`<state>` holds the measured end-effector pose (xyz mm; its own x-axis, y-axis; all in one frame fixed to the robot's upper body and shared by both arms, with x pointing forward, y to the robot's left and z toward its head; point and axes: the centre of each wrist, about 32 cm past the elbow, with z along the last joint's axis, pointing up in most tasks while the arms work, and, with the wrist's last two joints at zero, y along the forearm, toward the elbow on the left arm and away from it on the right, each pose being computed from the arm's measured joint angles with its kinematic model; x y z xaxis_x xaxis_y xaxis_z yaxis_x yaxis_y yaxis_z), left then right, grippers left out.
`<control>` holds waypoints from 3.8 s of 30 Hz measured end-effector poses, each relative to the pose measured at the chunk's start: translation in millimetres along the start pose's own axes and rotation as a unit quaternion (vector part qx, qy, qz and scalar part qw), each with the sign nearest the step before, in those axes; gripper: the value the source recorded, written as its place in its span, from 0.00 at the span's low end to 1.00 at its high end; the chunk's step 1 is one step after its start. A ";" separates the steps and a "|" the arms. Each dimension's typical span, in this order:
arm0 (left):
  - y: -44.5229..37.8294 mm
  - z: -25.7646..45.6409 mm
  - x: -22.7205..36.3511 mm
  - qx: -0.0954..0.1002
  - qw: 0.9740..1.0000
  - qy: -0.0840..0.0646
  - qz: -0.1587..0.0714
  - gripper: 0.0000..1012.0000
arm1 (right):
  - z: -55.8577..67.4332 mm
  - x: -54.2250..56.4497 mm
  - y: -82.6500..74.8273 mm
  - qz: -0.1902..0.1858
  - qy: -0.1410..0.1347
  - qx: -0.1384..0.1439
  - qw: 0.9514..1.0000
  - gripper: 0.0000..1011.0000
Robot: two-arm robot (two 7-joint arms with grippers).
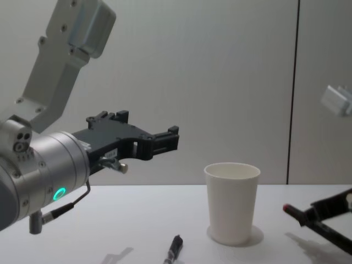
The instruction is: Place the pen into the pen holder.
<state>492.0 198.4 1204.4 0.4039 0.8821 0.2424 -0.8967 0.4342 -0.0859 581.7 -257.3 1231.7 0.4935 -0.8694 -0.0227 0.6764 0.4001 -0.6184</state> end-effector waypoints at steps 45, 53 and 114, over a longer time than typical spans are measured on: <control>0.0 0.0 0.0 0.000 1.000 0.000 0.000 0.99 | -10.6 -26.6 -11.7 0.001 -0.154 0.324 0.933 0.18; 0.0 0.0 0.0 0.000 1.000 0.000 0.000 0.99 | -7.6 -20.6 1.7 0.025 -0.180 0.391 0.902 0.18; 0.0 0.0 0.0 0.000 1.000 0.000 0.000 0.99 | -4.6 9.5 112.4 0.158 -0.139 0.495 0.843 0.28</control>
<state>492.0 198.4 1204.4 0.4040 0.8820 0.2425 -0.8967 0.4343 -0.0858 659.9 -221.9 1158.4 0.7510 -0.6269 0.2074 0.5436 0.7653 0.3448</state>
